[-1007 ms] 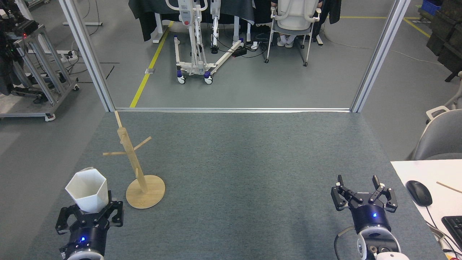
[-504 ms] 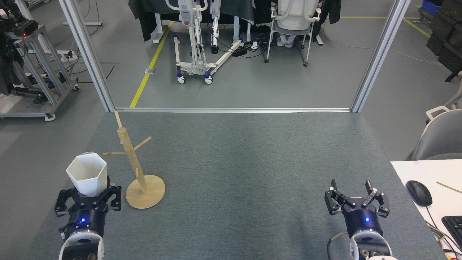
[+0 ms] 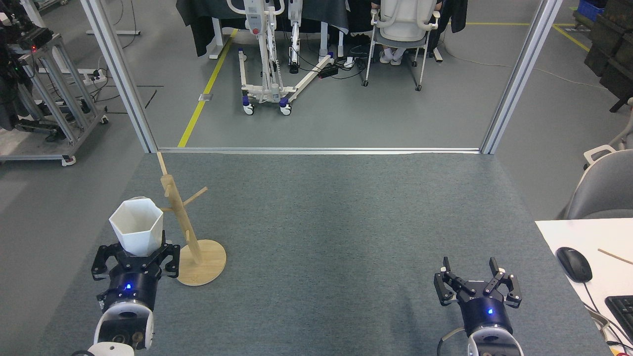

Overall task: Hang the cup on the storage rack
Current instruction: 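Carry the cup with the left gripper to the wooden stand's peg, then hook the cup onto the peg and open the left gripper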

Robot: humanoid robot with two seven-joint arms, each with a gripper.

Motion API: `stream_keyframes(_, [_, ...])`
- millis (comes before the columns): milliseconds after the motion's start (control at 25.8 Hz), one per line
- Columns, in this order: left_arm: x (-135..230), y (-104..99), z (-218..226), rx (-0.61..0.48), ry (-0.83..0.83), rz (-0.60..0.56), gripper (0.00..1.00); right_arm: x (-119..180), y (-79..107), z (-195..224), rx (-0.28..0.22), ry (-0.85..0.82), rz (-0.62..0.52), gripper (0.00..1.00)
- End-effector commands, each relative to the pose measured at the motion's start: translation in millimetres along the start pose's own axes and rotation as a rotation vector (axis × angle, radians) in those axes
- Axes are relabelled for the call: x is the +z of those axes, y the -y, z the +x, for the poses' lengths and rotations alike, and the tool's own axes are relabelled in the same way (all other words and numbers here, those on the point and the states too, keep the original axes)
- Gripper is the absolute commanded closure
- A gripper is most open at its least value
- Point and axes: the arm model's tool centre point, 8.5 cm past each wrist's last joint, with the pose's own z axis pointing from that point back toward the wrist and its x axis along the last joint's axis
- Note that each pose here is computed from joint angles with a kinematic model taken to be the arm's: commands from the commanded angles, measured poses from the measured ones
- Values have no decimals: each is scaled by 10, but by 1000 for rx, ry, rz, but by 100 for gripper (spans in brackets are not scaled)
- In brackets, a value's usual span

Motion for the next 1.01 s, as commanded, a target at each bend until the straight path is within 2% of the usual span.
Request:
stream_keyframes(0, [-5, 12, -10, -9, 3, -2, 96, 4, -3, 36, 21, 3, -1, 1])
stream_keyframes(77, [-1, 12, -12, -11, 6, -1, 96, 8, -1, 88, 16, 7, -2, 1])
stream_keyframes(232, [0, 4, 28, -12, 23, 4, 88, 8, -1, 89, 15, 6, -2, 1])
stream_keyframes(387, [-4, -9, 32, -10, 23, 14, 73, 3, 6, 89, 15, 5, -4, 1])
stream_keyframes(426, [-3, -17, 38, -8, 23, 18, 65, -2, 12, 89, 15, 5, -5, 1])
stream_keyframes(504, [-1, -42, 44, -3, 25, 39, 38, -3, 13, 77, 18, 5, -5, 1])
stream_keyframes(542, [4, -47, 45, 5, 21, 46, 22, -4, 24, 71, 19, 4, -9, 1])
stream_keyframes(581, [14, -46, 54, 6, 30, 48, 0, -5, 35, 72, 19, 5, -12, 1])
stream_keyframes(969, [20, -25, 81, 7, 52, 43, 0, -23, 92, 100, 11, 6, -26, 1])
